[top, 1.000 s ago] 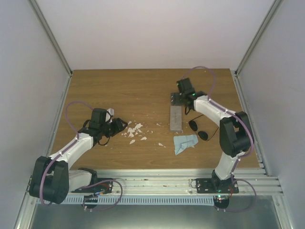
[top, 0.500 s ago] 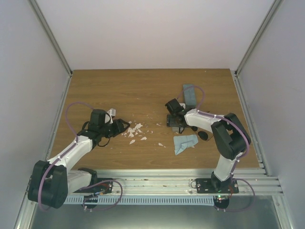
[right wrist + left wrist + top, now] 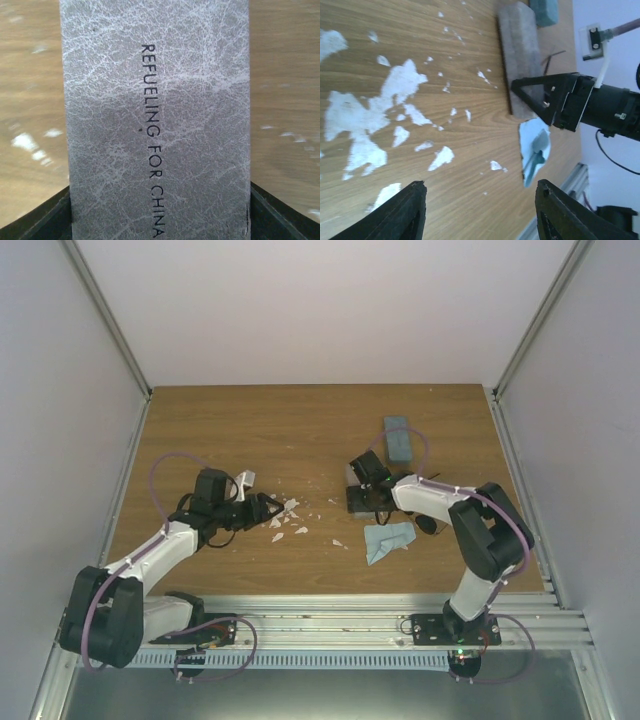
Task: Organize the sunglasses
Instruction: Pick up the sunglasses case from the center of the board, then open the sunglasses case.
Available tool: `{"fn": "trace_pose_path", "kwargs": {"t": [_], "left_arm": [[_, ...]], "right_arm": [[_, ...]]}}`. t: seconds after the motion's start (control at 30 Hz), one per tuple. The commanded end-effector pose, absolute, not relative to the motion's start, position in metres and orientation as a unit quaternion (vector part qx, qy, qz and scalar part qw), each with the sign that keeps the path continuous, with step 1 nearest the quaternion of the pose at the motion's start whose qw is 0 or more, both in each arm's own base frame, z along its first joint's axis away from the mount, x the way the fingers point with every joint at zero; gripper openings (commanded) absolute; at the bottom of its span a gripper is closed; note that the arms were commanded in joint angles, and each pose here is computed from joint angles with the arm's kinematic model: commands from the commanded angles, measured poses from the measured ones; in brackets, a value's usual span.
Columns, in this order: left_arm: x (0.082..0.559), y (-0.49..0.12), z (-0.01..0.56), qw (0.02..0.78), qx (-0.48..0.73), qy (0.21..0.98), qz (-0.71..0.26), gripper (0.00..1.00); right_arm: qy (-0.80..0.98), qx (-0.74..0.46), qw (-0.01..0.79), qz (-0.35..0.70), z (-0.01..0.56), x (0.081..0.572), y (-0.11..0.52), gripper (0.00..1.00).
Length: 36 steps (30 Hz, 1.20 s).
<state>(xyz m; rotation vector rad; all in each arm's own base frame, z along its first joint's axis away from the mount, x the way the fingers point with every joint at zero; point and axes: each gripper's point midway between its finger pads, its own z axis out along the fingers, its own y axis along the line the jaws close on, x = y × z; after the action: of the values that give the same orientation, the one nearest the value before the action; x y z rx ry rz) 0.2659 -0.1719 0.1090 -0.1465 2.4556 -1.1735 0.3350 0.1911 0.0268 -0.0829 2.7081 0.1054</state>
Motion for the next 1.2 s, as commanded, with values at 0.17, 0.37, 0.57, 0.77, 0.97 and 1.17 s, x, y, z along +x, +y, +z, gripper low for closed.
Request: {"fn": "trace_pose_path", "kwargs": {"t": [0.17,0.37,0.57,0.77,0.97,1.17], "left_arm": [[0.280,-0.212,0.187,0.283,0.050,0.795,-0.535,0.72],[0.287,-0.215,0.237,0.332,0.061,0.750,-0.569,0.89],[0.281,-0.224,0.273,0.326,0.082,0.708,-0.621,0.89],[0.280,-0.227,0.293,0.341,0.095,0.688,-0.634,0.88],[0.279,-0.235,0.291,0.323,0.105,0.693,-0.636,0.90],[0.281,-0.239,0.286,0.320,0.104,0.695,-0.635,0.88]], "right_arm": [[0.868,-0.186,0.235,0.396,0.135,0.307,0.304,0.58],[0.776,-0.211,0.213,0.555,0.213,0.280,0.333,0.56],[0.718,-0.225,0.187,0.631,0.268,0.259,0.340,0.53],[0.691,-0.238,0.173,0.660,0.298,0.243,0.339,0.49],[0.695,-0.248,0.170,0.654,0.300,0.238,0.340,0.49],[0.685,-0.259,0.175,0.659,0.308,0.232,0.341,0.49]]}}
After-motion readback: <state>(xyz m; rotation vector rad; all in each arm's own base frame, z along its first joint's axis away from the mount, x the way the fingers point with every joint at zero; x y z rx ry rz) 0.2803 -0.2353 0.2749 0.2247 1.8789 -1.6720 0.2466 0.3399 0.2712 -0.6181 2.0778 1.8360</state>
